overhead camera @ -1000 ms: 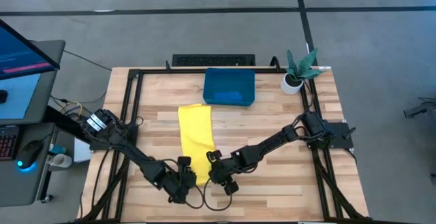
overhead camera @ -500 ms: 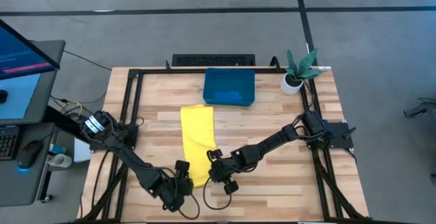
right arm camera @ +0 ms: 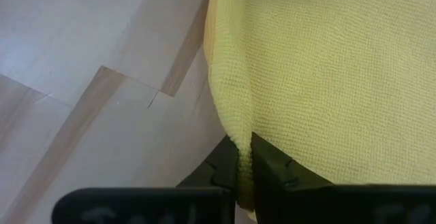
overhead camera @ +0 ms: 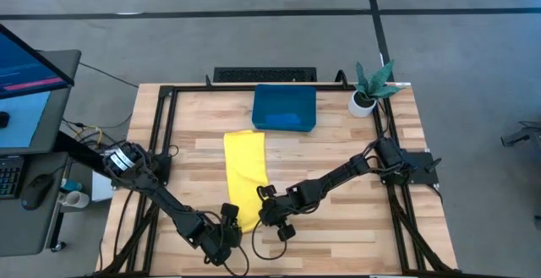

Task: Roll microfiber towels into tight, uniform cylinder then place into a basket
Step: Roll the yellow microfiber cloth

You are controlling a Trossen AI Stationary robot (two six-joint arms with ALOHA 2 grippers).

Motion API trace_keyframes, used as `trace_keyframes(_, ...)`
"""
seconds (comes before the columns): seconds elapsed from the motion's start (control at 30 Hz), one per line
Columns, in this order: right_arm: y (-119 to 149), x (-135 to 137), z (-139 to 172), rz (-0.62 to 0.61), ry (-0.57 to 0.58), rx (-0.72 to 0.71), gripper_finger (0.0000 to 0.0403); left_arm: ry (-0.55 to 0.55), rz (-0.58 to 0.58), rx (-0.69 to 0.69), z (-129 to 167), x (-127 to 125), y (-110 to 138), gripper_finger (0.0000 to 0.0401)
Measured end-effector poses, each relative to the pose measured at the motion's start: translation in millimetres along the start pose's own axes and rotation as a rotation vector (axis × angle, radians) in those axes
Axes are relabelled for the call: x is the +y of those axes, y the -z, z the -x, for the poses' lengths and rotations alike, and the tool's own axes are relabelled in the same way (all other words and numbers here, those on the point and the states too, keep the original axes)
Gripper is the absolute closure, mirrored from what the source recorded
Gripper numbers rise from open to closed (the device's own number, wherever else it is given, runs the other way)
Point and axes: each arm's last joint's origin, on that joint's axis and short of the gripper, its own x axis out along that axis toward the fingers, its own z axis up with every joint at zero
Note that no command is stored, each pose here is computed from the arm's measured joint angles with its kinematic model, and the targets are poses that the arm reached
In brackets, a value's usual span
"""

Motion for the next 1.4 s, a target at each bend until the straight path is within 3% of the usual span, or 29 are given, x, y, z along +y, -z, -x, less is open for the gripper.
trace_keyframes(0.27, 0, 1, 0, 0.002, -0.001, 0.001, 0.0355, -0.008, 0.034, 0.058, -3, 8, 2, 0.0238)
trace_keyframes(0.6, -1, 9, 2, 0.021, -0.022, 0.000, 0.0358, -0.052, -0.021, 0.063, -3, 7, 6, 0.0391)
trace_keyframes(0.87, -3, 12, 7, 0.022, -0.047, 0.019, 0.0391, -0.107, -0.048, 0.024, 0, 2, 8, 0.0398)
trace_keyframes(1.03, -12, 21, 16, 0.040, -0.067, 0.051, 0.0391, -0.118, -0.035, -0.005, 9, 4, 5, 0.0399)
trace_keyframes(1.4, -45, 51, 43, 0.102, -0.104, 0.031, 0.0389, -0.029, 0.026, -0.139, 48, 0, -9, 0.0400)
